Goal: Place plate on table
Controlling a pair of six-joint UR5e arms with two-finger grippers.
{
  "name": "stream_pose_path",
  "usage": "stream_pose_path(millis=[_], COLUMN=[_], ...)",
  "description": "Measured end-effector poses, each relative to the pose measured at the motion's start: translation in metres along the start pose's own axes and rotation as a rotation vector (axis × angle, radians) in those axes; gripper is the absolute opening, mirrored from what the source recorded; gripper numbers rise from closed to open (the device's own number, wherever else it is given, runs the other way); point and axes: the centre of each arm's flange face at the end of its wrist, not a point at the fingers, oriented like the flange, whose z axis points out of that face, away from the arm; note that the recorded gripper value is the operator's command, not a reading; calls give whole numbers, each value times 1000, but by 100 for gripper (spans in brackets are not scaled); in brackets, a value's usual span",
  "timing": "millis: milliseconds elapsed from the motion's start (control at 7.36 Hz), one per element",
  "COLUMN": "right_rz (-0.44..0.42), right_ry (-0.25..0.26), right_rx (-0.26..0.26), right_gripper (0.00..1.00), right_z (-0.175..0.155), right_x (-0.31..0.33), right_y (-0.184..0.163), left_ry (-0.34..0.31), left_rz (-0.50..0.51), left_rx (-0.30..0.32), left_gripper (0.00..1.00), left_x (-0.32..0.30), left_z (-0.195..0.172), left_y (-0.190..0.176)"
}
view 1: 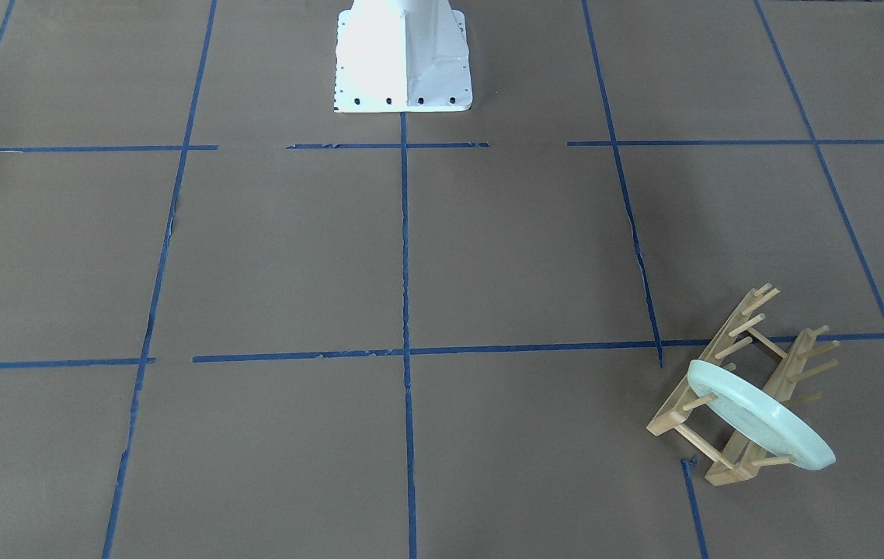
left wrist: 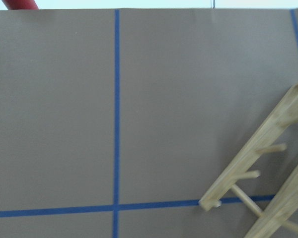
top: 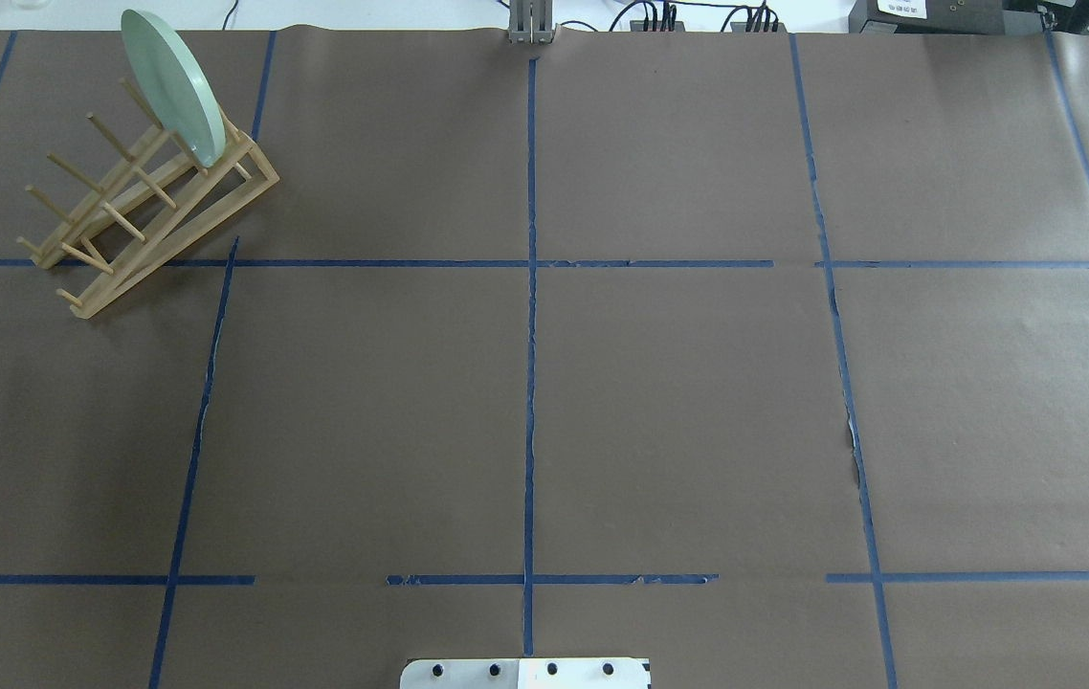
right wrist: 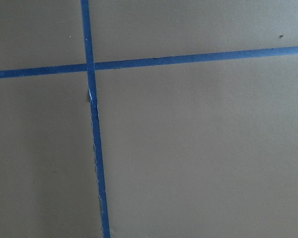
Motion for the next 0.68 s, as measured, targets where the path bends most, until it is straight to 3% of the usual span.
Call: stream_pose_path(millis=[272, 679], right_rz=[0, 0], right_ry=[0, 0], right_rx=[0, 0], right_gripper=[100, 100], right_z=[0, 0], right_x=[0, 0], right_y=[0, 0], left_ry=[147, 275], left_rz=[-175, -317], left_rx=[-30, -6], left_gripper=[100, 100], left_x=[77, 116], left_z=[-11, 4], left_y=[-41, -58])
